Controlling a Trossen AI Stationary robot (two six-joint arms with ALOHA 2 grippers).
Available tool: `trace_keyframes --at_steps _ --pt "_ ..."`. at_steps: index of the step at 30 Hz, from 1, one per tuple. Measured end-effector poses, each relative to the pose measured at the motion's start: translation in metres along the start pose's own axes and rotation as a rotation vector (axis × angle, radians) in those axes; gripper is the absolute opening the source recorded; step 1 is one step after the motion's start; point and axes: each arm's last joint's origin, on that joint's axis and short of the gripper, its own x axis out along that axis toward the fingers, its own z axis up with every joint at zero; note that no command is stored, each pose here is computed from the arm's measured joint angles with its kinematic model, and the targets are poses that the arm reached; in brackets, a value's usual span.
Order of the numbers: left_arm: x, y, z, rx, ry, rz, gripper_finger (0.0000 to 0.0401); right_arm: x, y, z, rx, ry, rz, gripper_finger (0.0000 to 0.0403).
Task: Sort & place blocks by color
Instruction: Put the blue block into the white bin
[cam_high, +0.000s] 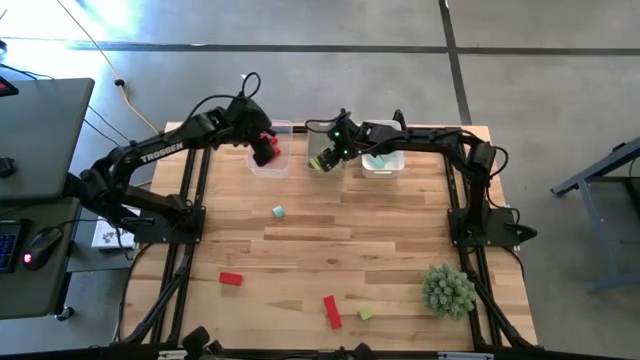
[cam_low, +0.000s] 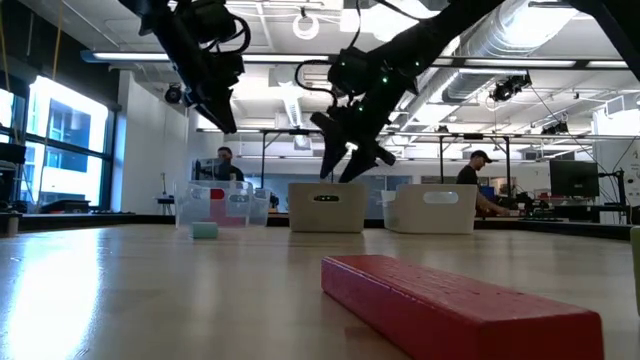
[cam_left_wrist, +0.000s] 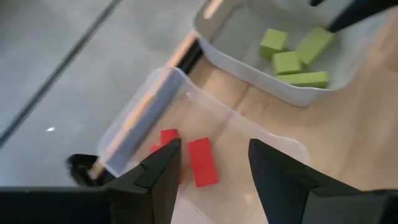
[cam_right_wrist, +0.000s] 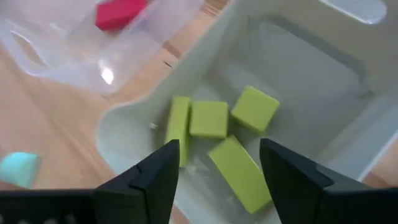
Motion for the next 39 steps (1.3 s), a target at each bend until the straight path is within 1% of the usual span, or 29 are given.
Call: trace_keyframes --at_steps 4,10,14,19,26,28,31,34,39 --pt "-0.006 -0.002 -0.002 0.002 0.001 -0.047 0.0175 -0.010 0.010 0.008 -0.009 0.013 0.027 0.0204" --pt "-0.016 -0.006 -0.009 0.016 0.041 -0.082 0.0175 -0.026 0.034 0.010 -0.058 0.071 0.040 0.0199" --pt "-0.024 -0.011 -0.013 0.033 0.065 -0.099 0.0175 -0.037 0.054 0.002 -0.099 0.134 0.047 0.0199" --pt "-0.038 -0.018 -0.021 0.038 0.103 -0.124 0.0175 -0.044 0.081 -0.017 -0.135 0.196 0.078 0.0199" --pt "-0.057 -0.032 -0.032 0.015 0.157 -0.166 0.0175 -0.051 0.110 -0.038 -0.107 0.230 0.109 0.0199" --pt "-0.061 -0.037 -0.033 0.004 0.160 -0.178 0.0175 -0.052 0.116 -0.043 -0.095 0.244 0.124 0.0199" --pt "-0.067 -0.045 -0.034 0.010 0.144 -0.201 0.0175 -0.055 0.124 -0.049 -0.110 0.266 0.157 0.0199" --pt "-0.071 -0.056 -0.035 0.077 0.145 -0.234 0.0175 -0.059 0.130 -0.054 -0.133 0.283 0.184 0.0199" --pt "-0.075 -0.072 -0.038 0.291 0.134 -0.293 0.0175 -0.079 0.137 -0.058 -0.184 0.279 0.219 0.0200"
